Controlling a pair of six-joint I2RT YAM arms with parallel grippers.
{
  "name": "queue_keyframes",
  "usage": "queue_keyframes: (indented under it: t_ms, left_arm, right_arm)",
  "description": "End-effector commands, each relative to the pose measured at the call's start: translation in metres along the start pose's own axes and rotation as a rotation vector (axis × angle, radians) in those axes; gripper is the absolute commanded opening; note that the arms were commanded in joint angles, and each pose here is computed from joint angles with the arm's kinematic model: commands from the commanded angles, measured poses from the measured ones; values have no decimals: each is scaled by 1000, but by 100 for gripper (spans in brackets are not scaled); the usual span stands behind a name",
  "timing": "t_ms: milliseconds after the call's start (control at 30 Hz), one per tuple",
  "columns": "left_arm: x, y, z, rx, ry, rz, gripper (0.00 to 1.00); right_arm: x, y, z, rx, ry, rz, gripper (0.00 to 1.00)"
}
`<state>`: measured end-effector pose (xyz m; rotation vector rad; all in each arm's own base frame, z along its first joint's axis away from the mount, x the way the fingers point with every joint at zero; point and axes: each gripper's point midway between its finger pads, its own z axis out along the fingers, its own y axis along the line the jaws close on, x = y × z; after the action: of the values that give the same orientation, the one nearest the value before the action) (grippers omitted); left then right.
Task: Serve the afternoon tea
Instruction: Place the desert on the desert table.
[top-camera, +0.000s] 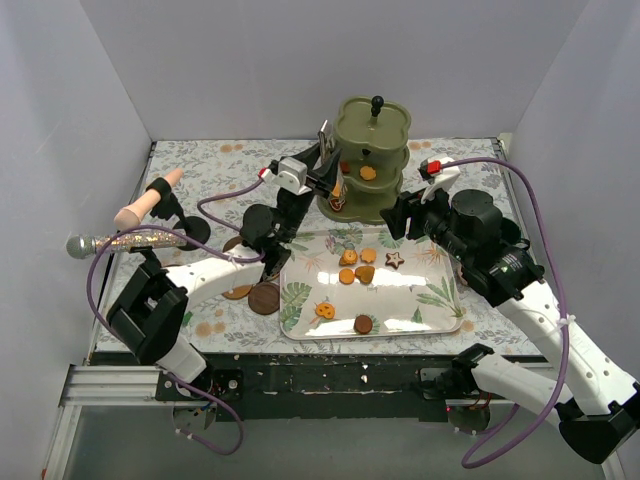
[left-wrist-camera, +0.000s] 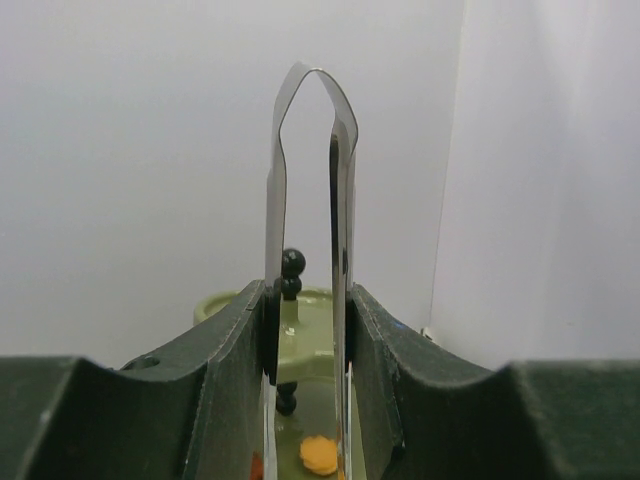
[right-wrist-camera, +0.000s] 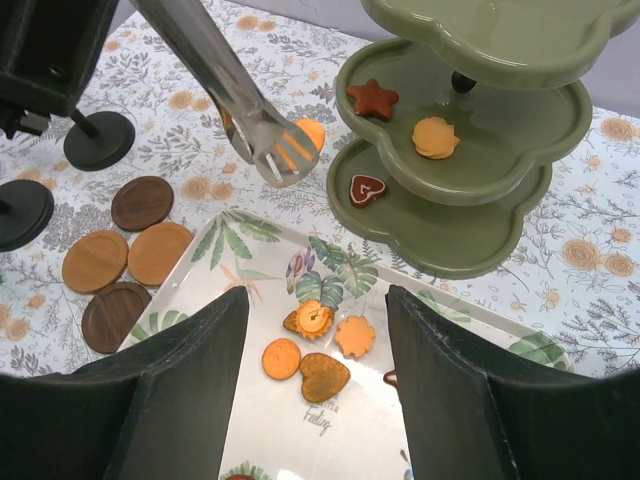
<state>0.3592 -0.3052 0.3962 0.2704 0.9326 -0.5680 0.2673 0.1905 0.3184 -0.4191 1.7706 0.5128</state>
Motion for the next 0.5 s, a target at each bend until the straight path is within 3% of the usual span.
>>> queue_keyframes:
  t_ms: [0, 467]
  left_arm:
    - [-27, -3, 21, 16, -86, 43, 31]
    - [-4, -3, 64, 51, -171, 67, 31]
  right_arm:
    - [-29, -1, -8, 9, -88, 11, 65]
    - [-28, -6, -4, 35, -79, -17, 65]
